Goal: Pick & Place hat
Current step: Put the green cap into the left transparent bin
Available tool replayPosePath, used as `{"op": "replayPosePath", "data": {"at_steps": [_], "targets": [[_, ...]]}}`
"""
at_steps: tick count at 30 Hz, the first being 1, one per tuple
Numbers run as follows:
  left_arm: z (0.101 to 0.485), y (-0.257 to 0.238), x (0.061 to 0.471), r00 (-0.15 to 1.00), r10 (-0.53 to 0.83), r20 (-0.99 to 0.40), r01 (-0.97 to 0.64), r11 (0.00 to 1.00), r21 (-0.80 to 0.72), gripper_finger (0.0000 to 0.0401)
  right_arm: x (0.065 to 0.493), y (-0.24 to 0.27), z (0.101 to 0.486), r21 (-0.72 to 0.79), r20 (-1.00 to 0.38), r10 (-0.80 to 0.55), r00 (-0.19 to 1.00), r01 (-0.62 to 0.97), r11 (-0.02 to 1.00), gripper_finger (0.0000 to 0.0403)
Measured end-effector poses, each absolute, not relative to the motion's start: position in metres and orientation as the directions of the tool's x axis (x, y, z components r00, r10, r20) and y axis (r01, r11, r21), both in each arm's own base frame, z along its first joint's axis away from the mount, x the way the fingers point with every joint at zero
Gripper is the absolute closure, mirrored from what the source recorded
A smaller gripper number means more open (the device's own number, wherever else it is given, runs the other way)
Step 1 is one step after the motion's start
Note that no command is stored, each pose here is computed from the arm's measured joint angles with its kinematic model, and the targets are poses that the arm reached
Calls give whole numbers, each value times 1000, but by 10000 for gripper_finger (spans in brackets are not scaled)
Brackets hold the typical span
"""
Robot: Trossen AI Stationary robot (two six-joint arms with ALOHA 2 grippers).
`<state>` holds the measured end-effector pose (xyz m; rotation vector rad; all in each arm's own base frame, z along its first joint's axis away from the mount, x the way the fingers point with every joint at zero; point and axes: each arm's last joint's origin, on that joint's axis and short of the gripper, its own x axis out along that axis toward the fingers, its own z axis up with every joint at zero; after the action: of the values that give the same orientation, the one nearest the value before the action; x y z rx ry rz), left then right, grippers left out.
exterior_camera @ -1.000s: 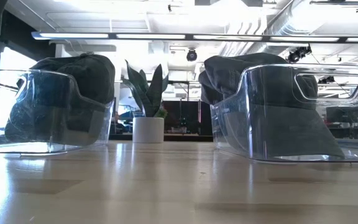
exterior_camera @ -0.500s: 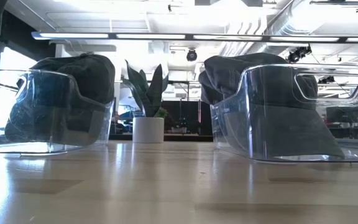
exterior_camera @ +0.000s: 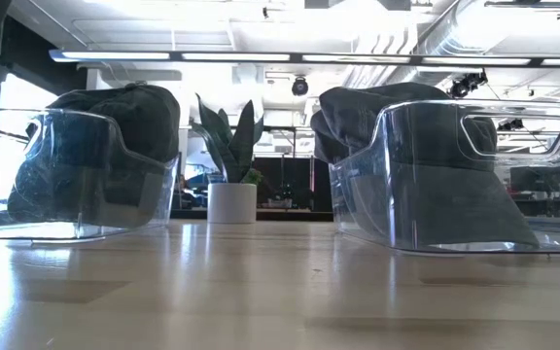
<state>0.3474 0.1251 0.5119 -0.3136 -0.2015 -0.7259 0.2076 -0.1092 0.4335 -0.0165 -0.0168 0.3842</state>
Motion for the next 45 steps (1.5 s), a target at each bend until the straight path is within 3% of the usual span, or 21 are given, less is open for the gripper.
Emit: {"op": "replayPosePath", "data": {"at_steps": [7,11,16,24,33,37,45], "targets": [[512,133,344,746,-602,285,664,710,-235,401,214,-103,432,188,17,698,716,-688,701,94],[513,138,341,749,-602,277,661,709,-246,401,205,-96,438,279,14,769,640,-741,611,105],[513,141,339,752,-599,275,657,714,-244,401,192,-88,448,218,27,748,663,-734,643,176],[513,146,336,762,-585,277,643,733,-221,401,186,-77,459,26,94,582,808,-587,809,381],[513,142,338,751,-602,271,656,725,-209,398,182,-67,472,46,167,593,787,-607,793,397],[502,139,350,703,-678,215,710,659,-246,352,176,-67,484,91,171,599,782,-618,781,398],[483,139,371,680,-708,192,722,600,-345,177,187,-72,506,161,126,680,722,-691,704,399]]}}
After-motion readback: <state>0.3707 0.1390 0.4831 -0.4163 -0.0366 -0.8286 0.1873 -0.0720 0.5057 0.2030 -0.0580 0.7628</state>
